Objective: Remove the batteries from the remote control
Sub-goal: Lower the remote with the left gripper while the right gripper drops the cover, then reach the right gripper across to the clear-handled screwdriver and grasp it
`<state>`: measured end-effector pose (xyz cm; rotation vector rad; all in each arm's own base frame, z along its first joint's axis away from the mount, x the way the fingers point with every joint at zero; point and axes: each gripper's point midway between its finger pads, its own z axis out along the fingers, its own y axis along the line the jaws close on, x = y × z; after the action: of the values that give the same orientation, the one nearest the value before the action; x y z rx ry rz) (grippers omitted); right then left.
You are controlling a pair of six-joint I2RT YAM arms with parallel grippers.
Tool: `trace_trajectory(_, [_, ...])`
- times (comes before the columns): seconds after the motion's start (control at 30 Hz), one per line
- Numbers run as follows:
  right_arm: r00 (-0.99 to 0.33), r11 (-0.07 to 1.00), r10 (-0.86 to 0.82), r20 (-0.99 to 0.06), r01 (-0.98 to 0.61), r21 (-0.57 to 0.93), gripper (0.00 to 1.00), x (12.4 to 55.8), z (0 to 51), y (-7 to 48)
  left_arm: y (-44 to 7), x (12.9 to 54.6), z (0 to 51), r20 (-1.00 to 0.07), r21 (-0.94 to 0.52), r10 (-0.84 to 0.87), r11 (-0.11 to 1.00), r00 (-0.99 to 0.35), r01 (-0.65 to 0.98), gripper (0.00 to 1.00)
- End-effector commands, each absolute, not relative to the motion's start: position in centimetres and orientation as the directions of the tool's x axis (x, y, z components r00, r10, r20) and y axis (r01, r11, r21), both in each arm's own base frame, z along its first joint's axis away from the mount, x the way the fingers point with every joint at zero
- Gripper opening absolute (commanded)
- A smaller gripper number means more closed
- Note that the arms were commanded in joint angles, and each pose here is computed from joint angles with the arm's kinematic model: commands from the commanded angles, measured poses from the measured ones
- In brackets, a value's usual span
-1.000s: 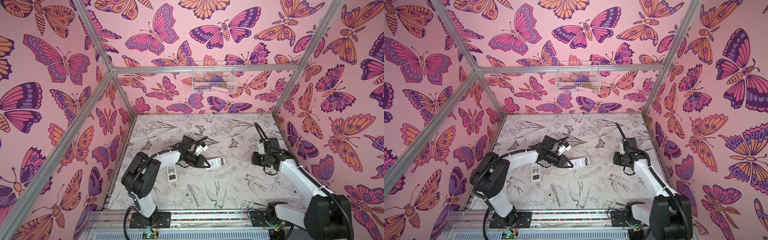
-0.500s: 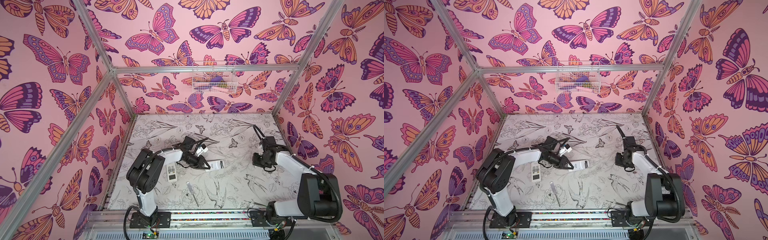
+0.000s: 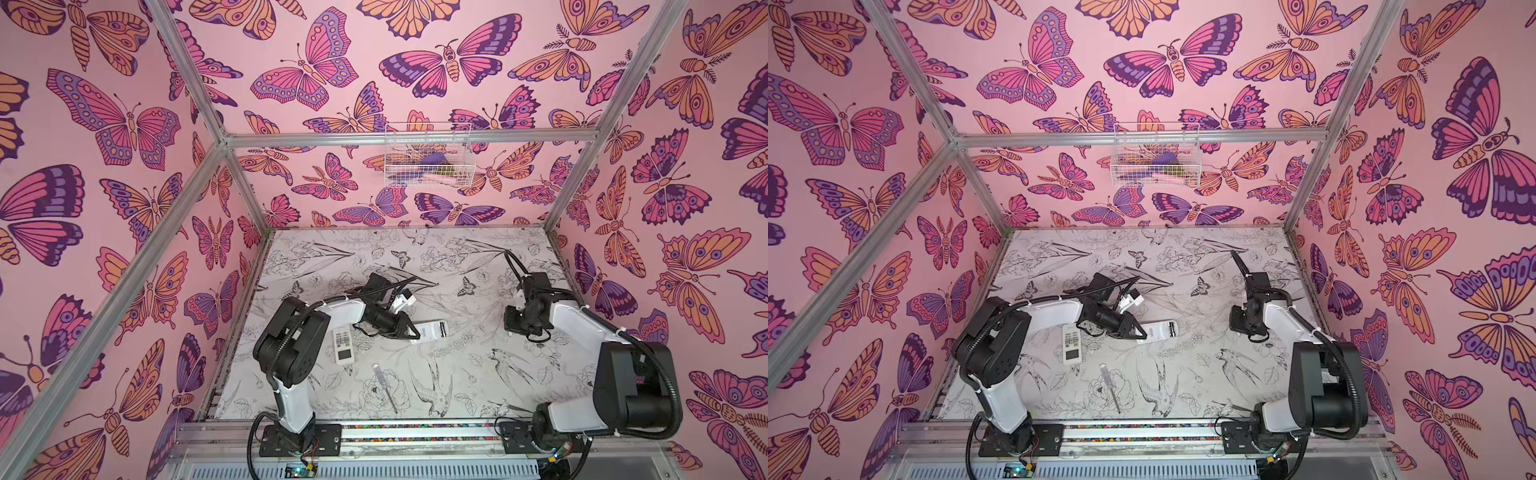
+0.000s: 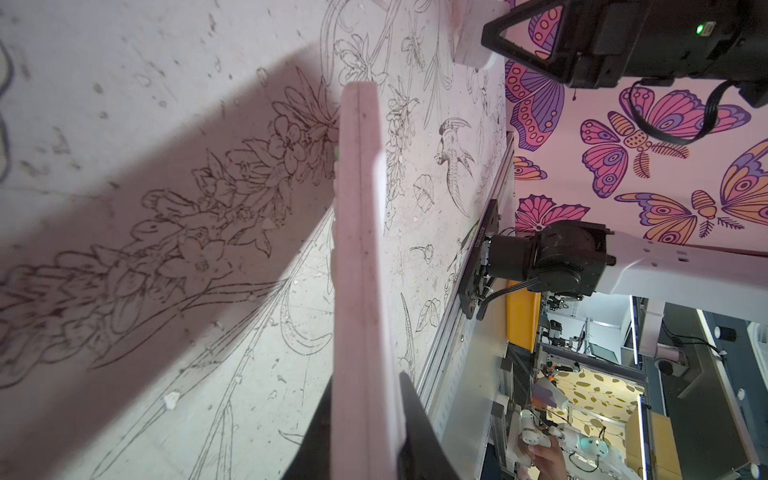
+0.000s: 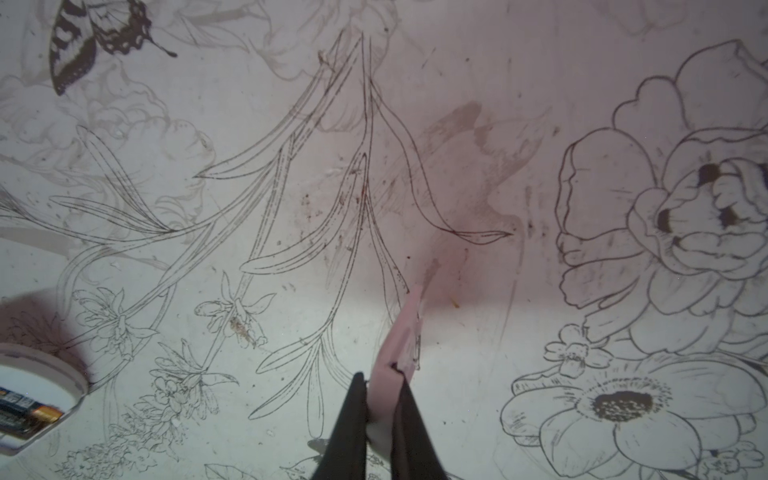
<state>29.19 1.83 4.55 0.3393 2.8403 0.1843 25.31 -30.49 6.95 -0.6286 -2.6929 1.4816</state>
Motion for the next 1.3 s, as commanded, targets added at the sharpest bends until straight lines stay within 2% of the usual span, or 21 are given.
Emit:
trace_trajectory(0.0, [-0.945, 0.966, 0.235, -0.225, 0.203, 0.160, 0.15, 29.2, 4.5, 1.9, -29.8, 25.3, 5.3, -0.132, -0.784, 0.342, 0.539, -0.930, 0.309, 0.23])
trace_trajectory(0.27, [-0.950, 0.965, 0.232, -0.207, 0.198, 0.170, 0.18, 29.2, 4.2, 2.2, -28.9, 26.5, 4.9, -0.112, -0.769, 0.302, 0.577, -0.947, 0.275, 0.32])
trace_trajectory(0.53, [-0.952, 0.964, 0.228, -0.204, 0.191, 0.183, 0.20, 29.3, 4.1, 2.5, -27.8, 27.6, 4.5, -0.138, -0.719, 0.285, 0.630, -0.949, 0.293, 0.47])
trace_trajectory(0.87, [-0.948, 0.963, 0.228, -0.221, 0.186, 0.196, 0.23, 29.5, 4.3, 2.6, -25.9, 29.0, 5.1, -0.247, -0.603, 0.299, 0.698, -0.922, 0.387, 0.63])
trace_trajectory(1.27, [-0.944, 0.960, 0.230, -0.238, 0.180, 0.216, 0.31, 29.2, 4.8, 2.9, -24.4, 28.7, 8.3, -0.417, -0.491, 0.354, 0.687, -0.837, 0.535, 0.81])
